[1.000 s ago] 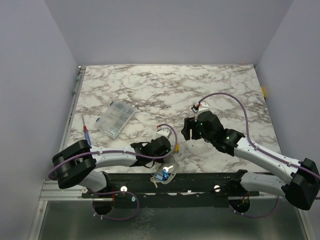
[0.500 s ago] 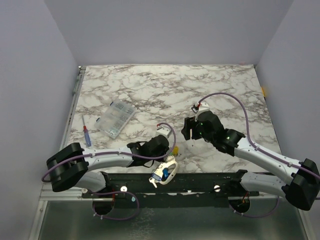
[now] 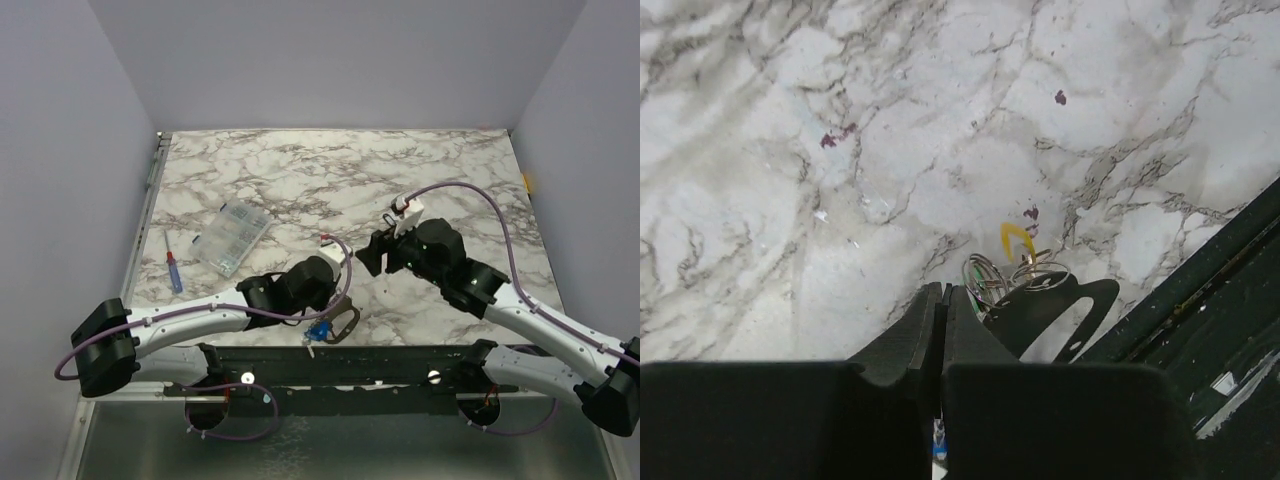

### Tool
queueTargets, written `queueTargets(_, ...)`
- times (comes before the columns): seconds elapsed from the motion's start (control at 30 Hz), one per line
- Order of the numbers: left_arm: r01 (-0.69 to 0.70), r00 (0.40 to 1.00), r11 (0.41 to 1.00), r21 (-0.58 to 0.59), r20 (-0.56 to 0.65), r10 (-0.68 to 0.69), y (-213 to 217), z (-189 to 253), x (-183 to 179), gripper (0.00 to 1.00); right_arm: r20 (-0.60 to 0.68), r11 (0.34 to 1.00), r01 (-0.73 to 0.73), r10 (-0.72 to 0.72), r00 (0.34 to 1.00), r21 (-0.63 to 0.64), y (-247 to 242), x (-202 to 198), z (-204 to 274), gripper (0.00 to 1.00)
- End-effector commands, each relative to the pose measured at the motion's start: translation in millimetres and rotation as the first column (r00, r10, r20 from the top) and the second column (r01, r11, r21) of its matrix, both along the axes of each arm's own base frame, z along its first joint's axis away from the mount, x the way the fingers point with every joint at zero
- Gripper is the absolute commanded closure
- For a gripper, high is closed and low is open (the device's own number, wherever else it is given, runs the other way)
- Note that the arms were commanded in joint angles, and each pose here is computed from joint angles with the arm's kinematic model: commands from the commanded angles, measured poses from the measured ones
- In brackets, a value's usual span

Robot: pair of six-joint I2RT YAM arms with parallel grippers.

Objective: Put the keys on the keyring

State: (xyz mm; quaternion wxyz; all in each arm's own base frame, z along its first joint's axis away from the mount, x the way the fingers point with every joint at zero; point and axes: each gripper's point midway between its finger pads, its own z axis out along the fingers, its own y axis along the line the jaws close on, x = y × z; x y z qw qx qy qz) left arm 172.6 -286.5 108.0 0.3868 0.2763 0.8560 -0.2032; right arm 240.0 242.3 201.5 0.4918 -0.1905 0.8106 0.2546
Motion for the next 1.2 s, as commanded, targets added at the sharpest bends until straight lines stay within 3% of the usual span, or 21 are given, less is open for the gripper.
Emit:
queueTargets(0.0, 0.049, 0.988, 0.998, 0.027, 0.145, -0.053, -3, 49, 16, 1.00, 0.200, 0.990, -0.117, 0.099, 0.975, 0.079, 14, -2, 65, 0.30)
queueTargets(0.33, 0.103, 0.934, 0.990, 0.095, 0.332, -0.129, 2, 101, 33, 1.00, 0.380, 0.946, -0.287, 0.212, 0.900, 0.152, 27, -21, 127, 0.37)
queueTargets(0.53, 0.034, 0.963, 0.996, 0.081, 0.262, -0.054, 13, 60, 26, 1.00, 0.252, 0.974, -0.177, 0.138, 0.958, 0.140, 29, -1, 92, 0.41)
queueTargets(0.67, 0.032, 0.955, 0.999, 0.043, 0.293, -0.043, 16, 70, 18, 1.00, 0.152, 0.960, -0.250, 0.231, 0.961, 0.126, 36, -18, 56, 0.41)
queueTargets(0.8, 0.067, 0.930, 0.998, -0.003, 0.362, -0.061, 22, 100, 15, 1.00, 0.154, 0.908, -0.380, 0.356, 0.922, 0.175, 45, -43, 63, 0.41)
queueTargets(0.9, 0.110, 0.909, 0.993, -0.032, 0.407, -0.087, 26, 120, 10, 1.00, 0.207, 0.874, -0.434, 0.393, 0.896, 0.220, 45, -54, 78, 0.41)
queueTargets(1.0, 0.172, 0.885, 0.984, -0.055, 0.446, -0.130, 27, 139, 3, 1.00, 0.181, 0.851, -0.459, 0.424, 0.887, 0.256, 44, -55, 79, 0.41)
queueTargets(1.17, 0.250, 0.838, 0.967, -0.056, 0.512, -0.187, 31, 159, -6, 1.00, 0.166, 0.710, -0.600, 0.585, 0.794, 0.369, 45, -67, 89, 0.41)
